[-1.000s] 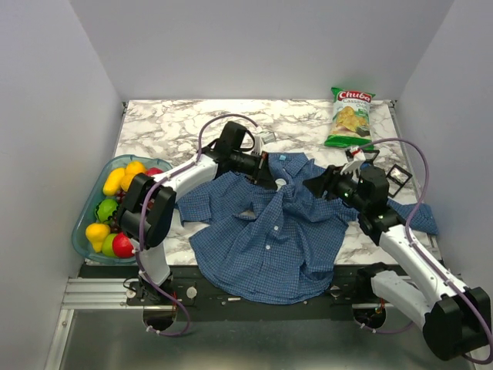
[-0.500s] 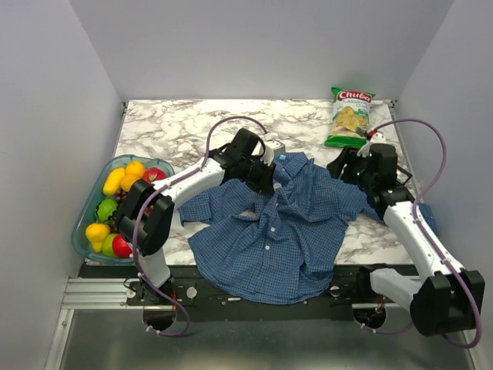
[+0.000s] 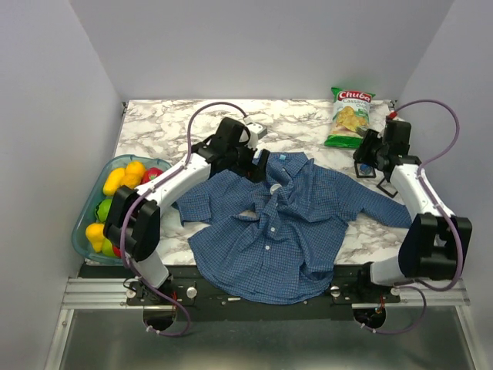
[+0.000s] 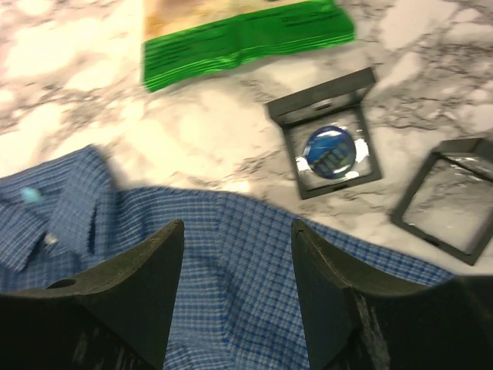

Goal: Pin the brooch onto the clothing
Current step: Adjust the clothes at the center of the board.

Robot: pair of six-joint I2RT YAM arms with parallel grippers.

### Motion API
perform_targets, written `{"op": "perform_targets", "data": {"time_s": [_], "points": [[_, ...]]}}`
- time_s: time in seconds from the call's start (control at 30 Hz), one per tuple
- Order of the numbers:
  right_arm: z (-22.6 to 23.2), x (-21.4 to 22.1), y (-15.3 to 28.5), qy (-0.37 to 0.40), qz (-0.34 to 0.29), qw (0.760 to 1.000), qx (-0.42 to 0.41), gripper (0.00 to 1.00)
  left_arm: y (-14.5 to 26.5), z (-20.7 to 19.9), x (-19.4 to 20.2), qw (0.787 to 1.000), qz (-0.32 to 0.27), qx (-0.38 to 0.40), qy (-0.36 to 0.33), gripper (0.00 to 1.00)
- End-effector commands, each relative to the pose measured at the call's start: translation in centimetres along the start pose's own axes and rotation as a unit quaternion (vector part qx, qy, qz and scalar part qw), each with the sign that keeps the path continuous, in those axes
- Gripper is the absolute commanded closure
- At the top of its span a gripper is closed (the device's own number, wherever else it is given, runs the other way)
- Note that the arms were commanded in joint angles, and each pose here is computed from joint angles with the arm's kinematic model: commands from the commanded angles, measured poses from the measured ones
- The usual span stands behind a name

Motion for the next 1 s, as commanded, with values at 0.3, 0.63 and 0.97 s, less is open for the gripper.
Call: {"op": "perform_targets", "data": {"time_s": [0.3, 0.63, 0.97], "points": [[-4.0, 0.9, -5.6, 0.027, 0.095, 0.991, 0.090, 0.37, -5.2, 5.7, 1.4, 0.991, 0.078, -0.065, 0.086, 0.06], [-6.0, 2.0, -8.9, 0.020, 0.137, 0.986, 0.097, 0.38, -6.9, 12.3, 3.1, 0.973, 0.105, -0.076, 0.191, 0.09], [-6.2, 3.3, -10.3, 0.014, 0.161, 0.983, 0.086, 0.40, -6.2, 16.7, 3.7, 0.964, 0.093, -0.132, 0.210, 0.08]]}}
Point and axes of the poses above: each gripper's point midway between its finger pads, its own y axis back along the fingers, its own z axis along the line the jaws close on, x = y × z, the point moved 7 cm from there along y, back along the fingers, and after that the axes turned 12 degrees about y, right-handed, at the moved point
